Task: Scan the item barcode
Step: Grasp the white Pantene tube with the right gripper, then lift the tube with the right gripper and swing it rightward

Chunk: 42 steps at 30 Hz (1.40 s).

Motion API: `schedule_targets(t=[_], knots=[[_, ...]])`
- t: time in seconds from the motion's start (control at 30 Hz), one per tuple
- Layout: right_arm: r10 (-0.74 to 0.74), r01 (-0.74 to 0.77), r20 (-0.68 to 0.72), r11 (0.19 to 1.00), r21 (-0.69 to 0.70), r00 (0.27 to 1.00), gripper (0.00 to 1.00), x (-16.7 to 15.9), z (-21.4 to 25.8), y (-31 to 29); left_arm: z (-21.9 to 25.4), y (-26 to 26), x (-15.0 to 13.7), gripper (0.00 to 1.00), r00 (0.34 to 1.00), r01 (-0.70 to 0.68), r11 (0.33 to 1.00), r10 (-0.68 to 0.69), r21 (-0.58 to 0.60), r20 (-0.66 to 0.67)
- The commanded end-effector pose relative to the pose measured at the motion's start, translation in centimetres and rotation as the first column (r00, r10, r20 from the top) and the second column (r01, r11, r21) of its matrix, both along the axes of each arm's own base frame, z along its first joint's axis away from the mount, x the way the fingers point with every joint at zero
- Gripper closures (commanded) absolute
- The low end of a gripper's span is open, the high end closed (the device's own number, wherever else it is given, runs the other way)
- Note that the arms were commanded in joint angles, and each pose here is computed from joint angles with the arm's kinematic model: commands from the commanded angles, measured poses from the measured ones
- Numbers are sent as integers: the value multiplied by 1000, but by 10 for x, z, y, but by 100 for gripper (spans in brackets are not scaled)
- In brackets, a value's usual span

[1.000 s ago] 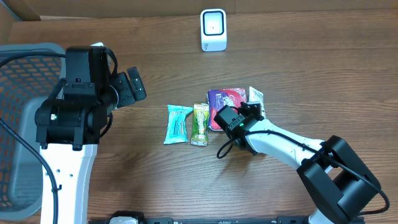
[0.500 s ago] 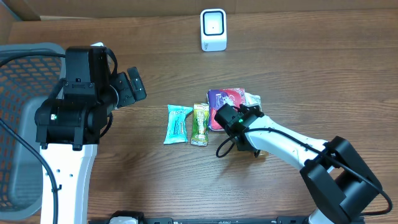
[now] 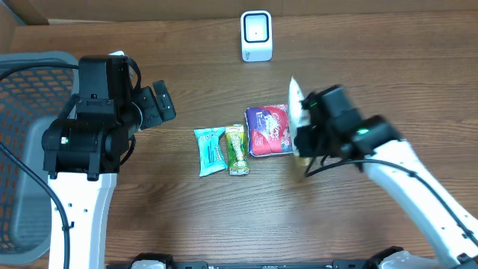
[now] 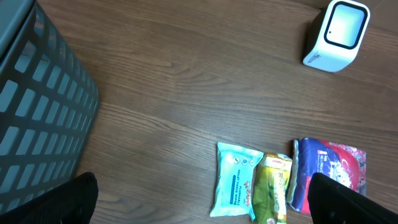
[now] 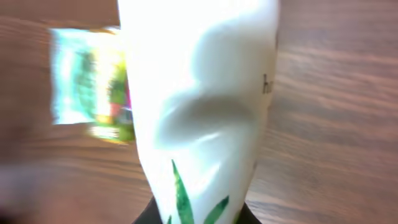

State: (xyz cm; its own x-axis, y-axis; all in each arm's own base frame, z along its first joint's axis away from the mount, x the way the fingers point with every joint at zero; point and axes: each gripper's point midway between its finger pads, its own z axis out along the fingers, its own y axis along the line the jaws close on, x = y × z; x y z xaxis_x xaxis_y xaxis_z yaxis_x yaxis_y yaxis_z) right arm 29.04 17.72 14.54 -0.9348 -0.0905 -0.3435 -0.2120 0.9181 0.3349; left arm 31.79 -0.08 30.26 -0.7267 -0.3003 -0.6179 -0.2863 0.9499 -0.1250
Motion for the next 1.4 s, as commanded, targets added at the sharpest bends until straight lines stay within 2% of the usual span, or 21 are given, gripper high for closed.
schedule_targets(t=[0.0,0.27,0.43,0.57,0.93,1.07,1.37], knots=[[212,-218,53,930,295,976,96,-8,42,34,2,3,1,0,1000,-17,1000,17,3,4],[394,-408,161,693,595,905,96,-21,84,70,2,3,1,0,1000,-17,1000,17,3,4],[458,-494,257,531,688,851,96,-29,111,81,1,3,1,0,1000,-17,1000,17,3,4],[499,-552,345,360,752,795,96,-39,144,84,2,3,1,1,1000,-17,1000,17,3,5],[465,-548,358,380,745,810,96,-25,151,85,1,3,1,1,1000,-17,1000,17,3,4],[432,-512,317,478,714,844,96,-17,133,83,2,3,1,0,1000,-17,1000,17,3,4],[457,-531,320,469,706,830,96,-25,127,81,1,3,1,0,1000,-17,1000,17,3,4]])
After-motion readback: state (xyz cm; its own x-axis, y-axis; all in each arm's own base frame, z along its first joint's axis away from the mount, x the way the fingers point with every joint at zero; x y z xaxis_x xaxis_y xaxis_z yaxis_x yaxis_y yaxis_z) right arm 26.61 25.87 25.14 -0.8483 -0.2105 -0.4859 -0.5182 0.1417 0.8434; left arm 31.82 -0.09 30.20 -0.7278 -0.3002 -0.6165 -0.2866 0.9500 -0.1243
